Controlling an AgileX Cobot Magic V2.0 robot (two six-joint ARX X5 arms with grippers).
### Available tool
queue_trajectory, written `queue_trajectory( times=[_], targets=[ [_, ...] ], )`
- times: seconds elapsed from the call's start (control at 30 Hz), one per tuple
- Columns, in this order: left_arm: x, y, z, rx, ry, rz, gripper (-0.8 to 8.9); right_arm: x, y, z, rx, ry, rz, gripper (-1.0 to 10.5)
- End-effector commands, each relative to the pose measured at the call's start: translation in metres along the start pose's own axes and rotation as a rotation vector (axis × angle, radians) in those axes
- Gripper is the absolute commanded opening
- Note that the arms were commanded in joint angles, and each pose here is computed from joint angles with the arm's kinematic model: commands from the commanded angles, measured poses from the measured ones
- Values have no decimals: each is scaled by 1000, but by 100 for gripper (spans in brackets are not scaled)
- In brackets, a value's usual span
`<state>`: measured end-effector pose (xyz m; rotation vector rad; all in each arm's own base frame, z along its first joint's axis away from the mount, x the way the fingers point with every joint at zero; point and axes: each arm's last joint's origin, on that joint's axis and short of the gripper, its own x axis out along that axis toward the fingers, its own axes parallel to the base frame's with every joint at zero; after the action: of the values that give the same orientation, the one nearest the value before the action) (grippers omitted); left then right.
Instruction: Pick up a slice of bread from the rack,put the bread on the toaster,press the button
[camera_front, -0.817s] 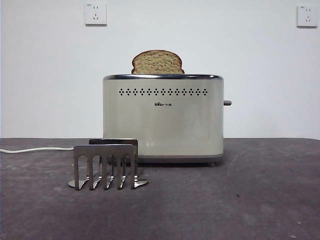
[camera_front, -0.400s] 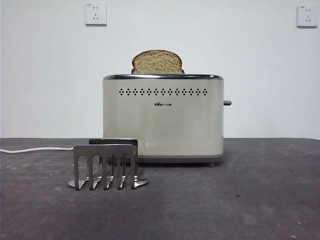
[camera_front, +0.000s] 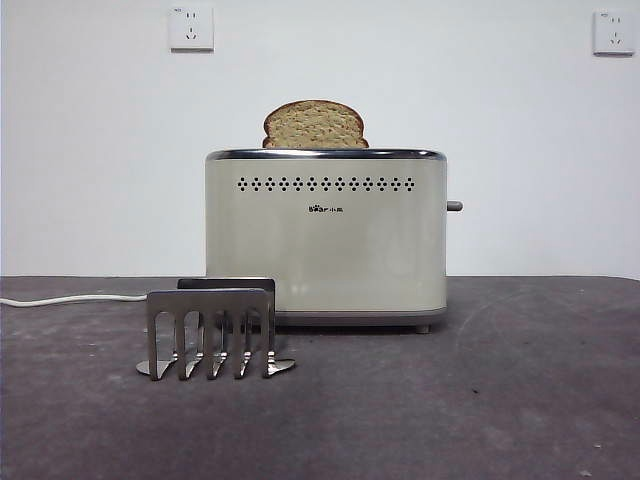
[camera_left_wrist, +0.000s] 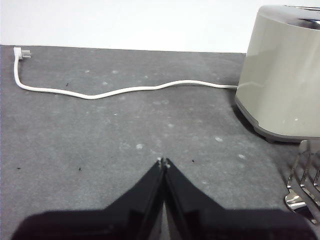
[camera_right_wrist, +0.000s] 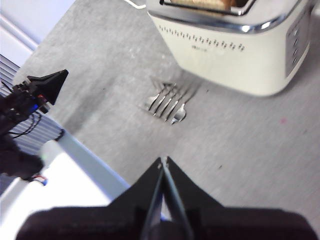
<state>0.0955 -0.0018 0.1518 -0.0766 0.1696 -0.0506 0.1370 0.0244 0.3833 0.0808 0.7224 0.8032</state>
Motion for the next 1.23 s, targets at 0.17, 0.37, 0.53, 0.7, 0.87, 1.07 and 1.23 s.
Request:
queue_trajectory(
  times=[0.17,0.37,0.53,0.7,0.87,1.07,1.23],
  targets=[
    [1,1,-5,-8,11,7,-3,-12,11,-11,-176,-244,-89,1],
    [1,1,-5,-8,11,7,-3,4,-6,-49,-117,-428,-421,1],
    [1,1,-5,-8,11,7,-3,21,-17,-85,-87,-623,-523,1],
    [1,1,-5,-8,11,7,-3,38,-28,-118,-79,-684,-617,1],
    [1,1,-5,-8,11,7,-3,56,-40,-149,-51,-679,-670,1],
    [1,1,-5,-8,11,7,-3,79,-54,-179,8,-683,-673,1],
    [1,1,-5,-8,11,7,-3,93,-62,-196,47,-669,-659,1]
  ],
)
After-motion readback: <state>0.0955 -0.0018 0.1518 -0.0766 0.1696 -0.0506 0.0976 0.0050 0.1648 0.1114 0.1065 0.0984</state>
